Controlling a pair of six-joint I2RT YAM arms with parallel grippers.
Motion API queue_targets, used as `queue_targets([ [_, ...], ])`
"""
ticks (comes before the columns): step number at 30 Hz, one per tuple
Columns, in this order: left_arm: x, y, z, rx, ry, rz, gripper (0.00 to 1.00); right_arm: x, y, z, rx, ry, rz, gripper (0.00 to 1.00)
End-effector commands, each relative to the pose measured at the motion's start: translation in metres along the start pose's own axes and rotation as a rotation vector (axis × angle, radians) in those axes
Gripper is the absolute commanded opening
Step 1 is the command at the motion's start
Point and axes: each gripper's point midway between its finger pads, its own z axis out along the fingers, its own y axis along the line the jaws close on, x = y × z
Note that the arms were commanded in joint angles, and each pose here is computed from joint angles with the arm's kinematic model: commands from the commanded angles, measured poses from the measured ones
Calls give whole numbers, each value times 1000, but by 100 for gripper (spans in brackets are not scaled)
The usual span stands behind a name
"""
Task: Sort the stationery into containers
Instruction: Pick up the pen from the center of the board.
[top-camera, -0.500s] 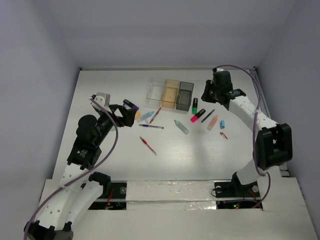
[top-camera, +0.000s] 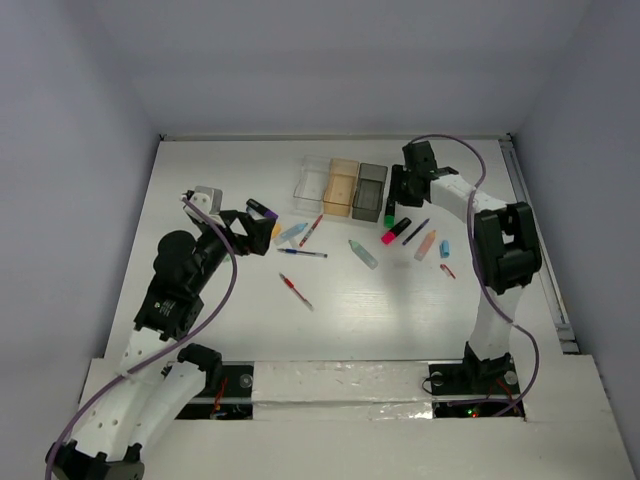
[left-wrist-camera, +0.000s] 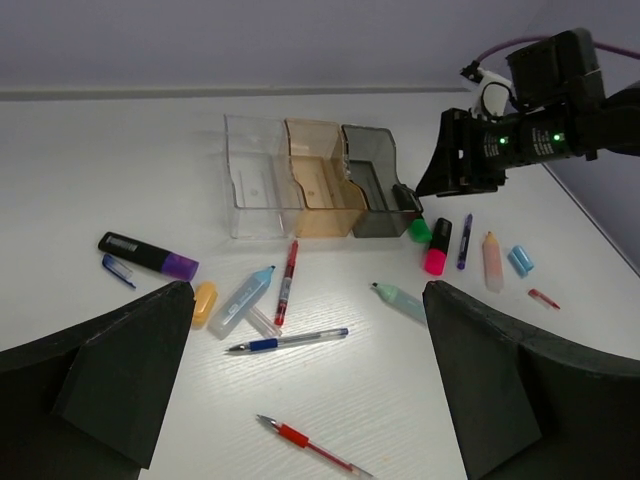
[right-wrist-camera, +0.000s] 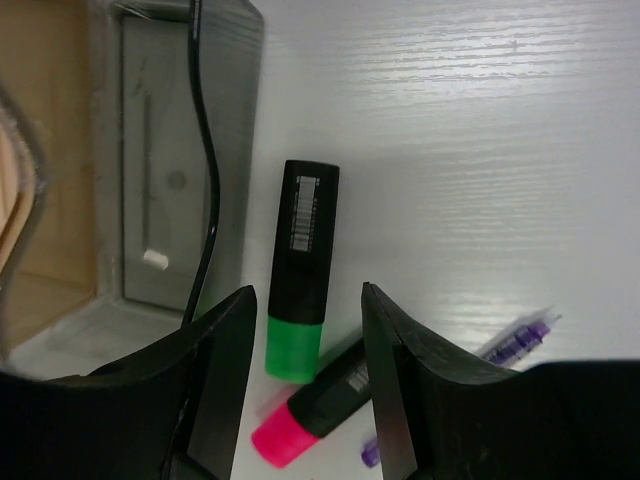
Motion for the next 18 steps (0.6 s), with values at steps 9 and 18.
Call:
queue_targets([
  [9,-31,-10,-8,24,-92,23,99,2,12,26,-5,23,-1,53],
  [18,-32,-11,-10,27,-97,25,99,6,5,42,62,36,-12,45],
])
